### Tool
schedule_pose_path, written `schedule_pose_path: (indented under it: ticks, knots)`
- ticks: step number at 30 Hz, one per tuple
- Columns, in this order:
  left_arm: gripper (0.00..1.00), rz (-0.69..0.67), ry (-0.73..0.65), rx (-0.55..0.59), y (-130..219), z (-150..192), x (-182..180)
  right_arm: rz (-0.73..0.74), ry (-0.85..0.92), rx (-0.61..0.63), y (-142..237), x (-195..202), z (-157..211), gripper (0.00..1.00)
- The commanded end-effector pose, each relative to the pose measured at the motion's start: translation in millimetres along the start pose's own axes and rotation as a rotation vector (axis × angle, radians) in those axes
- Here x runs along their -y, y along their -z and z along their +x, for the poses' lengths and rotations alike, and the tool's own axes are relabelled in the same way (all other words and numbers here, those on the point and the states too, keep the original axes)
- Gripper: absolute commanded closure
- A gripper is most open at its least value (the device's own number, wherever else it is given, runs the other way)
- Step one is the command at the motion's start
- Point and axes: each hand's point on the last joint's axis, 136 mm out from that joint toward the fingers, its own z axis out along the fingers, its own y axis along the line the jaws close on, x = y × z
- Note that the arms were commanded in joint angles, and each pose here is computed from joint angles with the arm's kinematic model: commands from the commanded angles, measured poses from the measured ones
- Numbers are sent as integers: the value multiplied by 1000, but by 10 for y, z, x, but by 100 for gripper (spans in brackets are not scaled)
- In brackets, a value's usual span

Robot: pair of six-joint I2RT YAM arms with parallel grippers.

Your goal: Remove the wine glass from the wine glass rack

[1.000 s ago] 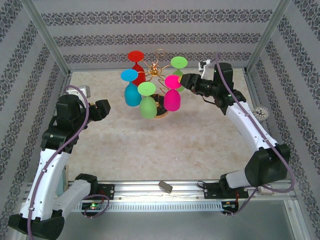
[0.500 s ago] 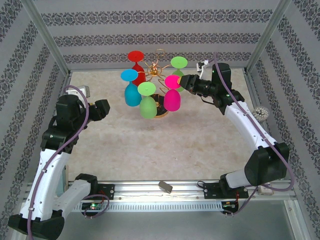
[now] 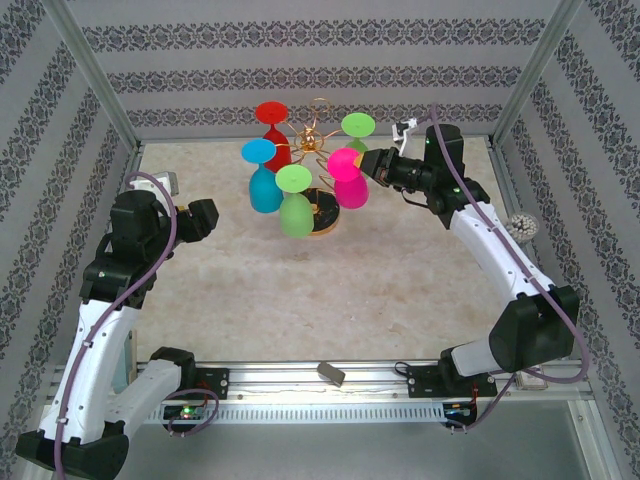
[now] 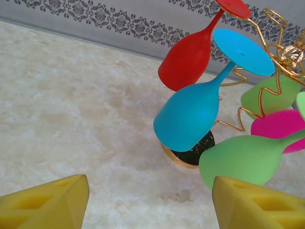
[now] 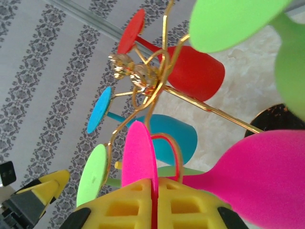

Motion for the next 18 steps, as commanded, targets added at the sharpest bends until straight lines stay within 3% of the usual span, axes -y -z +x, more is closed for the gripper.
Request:
schedule_pose_path:
  ticks: [1, 9, 18]
  knots:
    - [30, 5, -24, 43, 118, -106, 44, -42, 28, 0, 25, -182, -19, 98]
    - [31, 28, -40, 56, 114, -213, 120, -93, -11, -21, 41, -328, -30, 100]
    - [32, 75, -146, -10, 90, -174, 264, -155, -55, -36, 71, -547, -99, 100]
